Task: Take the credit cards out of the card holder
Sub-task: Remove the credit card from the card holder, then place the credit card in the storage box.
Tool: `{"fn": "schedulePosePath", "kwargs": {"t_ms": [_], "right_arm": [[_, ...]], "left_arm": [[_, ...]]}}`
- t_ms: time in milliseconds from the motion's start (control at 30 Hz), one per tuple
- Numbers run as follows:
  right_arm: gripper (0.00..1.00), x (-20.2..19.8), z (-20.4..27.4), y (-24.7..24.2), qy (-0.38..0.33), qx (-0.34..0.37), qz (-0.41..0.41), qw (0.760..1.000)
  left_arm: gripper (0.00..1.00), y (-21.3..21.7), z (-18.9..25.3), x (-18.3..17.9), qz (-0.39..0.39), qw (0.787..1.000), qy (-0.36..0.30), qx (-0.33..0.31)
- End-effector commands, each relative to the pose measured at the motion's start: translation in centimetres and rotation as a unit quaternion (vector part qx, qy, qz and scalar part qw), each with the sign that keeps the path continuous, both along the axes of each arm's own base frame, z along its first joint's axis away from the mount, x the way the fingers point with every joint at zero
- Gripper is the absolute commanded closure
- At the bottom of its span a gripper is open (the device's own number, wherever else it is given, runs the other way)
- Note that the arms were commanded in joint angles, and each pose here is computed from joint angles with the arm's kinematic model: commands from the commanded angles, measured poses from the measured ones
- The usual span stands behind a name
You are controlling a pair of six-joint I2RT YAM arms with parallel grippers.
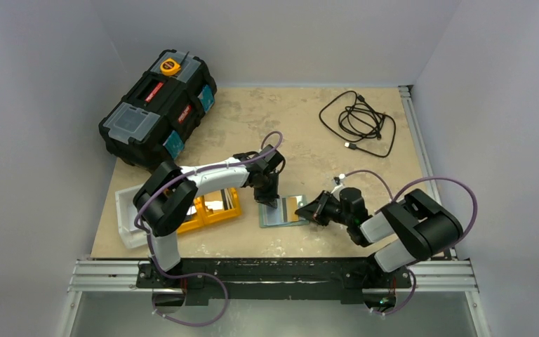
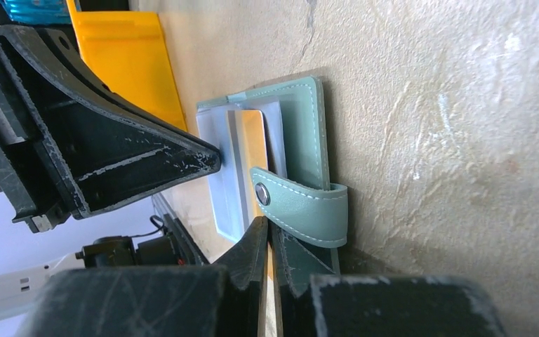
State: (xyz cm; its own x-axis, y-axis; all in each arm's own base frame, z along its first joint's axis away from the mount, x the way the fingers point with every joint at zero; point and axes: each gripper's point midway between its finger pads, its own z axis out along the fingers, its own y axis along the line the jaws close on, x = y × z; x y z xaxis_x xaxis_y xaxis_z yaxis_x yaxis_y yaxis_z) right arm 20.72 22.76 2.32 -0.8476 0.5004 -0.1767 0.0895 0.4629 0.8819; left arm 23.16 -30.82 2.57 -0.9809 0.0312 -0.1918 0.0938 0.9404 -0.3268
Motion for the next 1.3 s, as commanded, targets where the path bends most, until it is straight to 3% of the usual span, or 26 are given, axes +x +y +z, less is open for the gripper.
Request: {"fn": "schedulePosePath", "kwargs": {"t_ms": [0, 267, 600, 967, 1133, 1267], "right_arm": [[1.00, 0.2, -1.1, -1.3, 0.000, -0.045, -0.016, 0.999], [1.00, 1.3, 1.4, -1.6, -0.033, -0.071, -0.016, 0.997], [1.00, 2.1, 6.6, 0.8, -0.078, -0.033, 0.041, 0.996], [1.00, 3.1, 8.3, 0.0, -0.088, -0.067, 0.024, 0.994], [1.00, 3.4, 10.1, 0.7, -0.093, -0.037, 0.031, 0.995], [1.00, 4.0, 12.3, 1.5, -0.098, 0.008, 0.039, 0.994]], "left_arm": [[1.00, 5.0, -3.2, -1.1, 0.018, 0.995, 0.023, 0.097], [1.00, 4.3, -2.3, -0.6, 0.007, 0.997, 0.014, 0.081], [1.00, 1.7, 2.3, 1.6, -0.014, 0.999, -0.028, 0.036], [0.99, 1.4, 5.7, 2.3, -0.019, 0.998, -0.053, 0.015], [0.64, 2.1, 9.4, 1.6, -0.004, 0.997, -0.059, -0.056], [0.45, 2.7, 12.4, 1.2, 0.010, 0.988, -0.067, -0.139]]}}
